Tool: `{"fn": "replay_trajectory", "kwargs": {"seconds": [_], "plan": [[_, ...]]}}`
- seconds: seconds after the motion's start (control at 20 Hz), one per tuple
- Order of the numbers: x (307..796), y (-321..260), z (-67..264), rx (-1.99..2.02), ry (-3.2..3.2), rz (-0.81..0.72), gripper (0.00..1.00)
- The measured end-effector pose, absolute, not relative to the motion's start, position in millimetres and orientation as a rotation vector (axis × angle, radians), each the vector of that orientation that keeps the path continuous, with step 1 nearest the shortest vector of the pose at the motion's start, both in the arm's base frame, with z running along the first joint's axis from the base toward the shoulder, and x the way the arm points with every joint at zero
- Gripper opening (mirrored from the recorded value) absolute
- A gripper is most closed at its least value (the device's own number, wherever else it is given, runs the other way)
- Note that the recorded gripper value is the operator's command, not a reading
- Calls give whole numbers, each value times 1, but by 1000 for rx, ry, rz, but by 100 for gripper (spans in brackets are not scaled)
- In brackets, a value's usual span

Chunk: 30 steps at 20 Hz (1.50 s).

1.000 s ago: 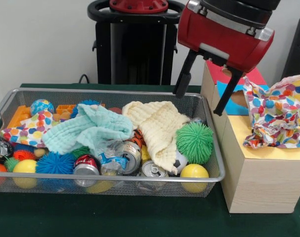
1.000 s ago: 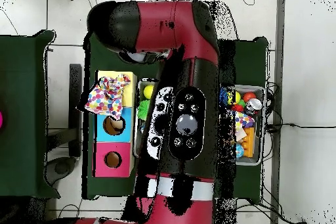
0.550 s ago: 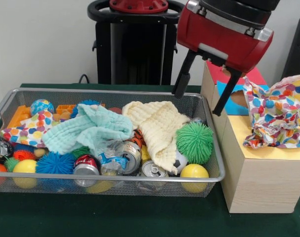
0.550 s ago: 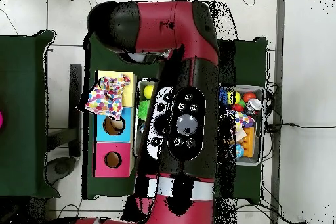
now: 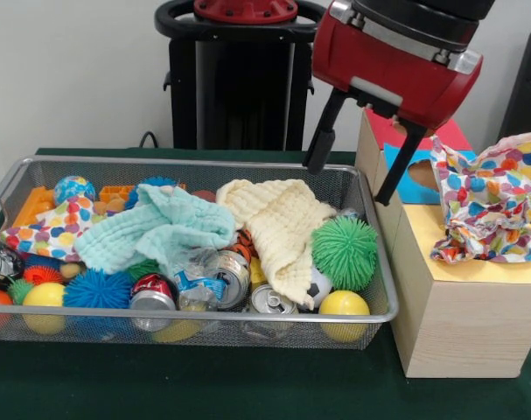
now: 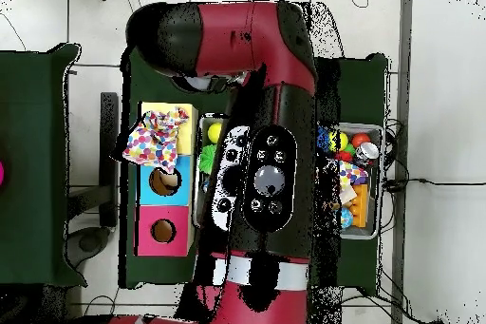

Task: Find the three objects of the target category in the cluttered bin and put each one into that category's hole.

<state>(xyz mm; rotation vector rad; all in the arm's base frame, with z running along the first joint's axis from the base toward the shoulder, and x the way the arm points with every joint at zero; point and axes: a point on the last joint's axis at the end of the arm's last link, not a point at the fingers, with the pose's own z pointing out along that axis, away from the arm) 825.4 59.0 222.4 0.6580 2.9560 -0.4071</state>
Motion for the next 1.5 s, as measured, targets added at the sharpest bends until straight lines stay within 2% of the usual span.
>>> {"fn": "replay_trajectory", "kwargs": {"seconds": [1.5], "plan": [[824,57,221,646,2953,-435,100]]}}
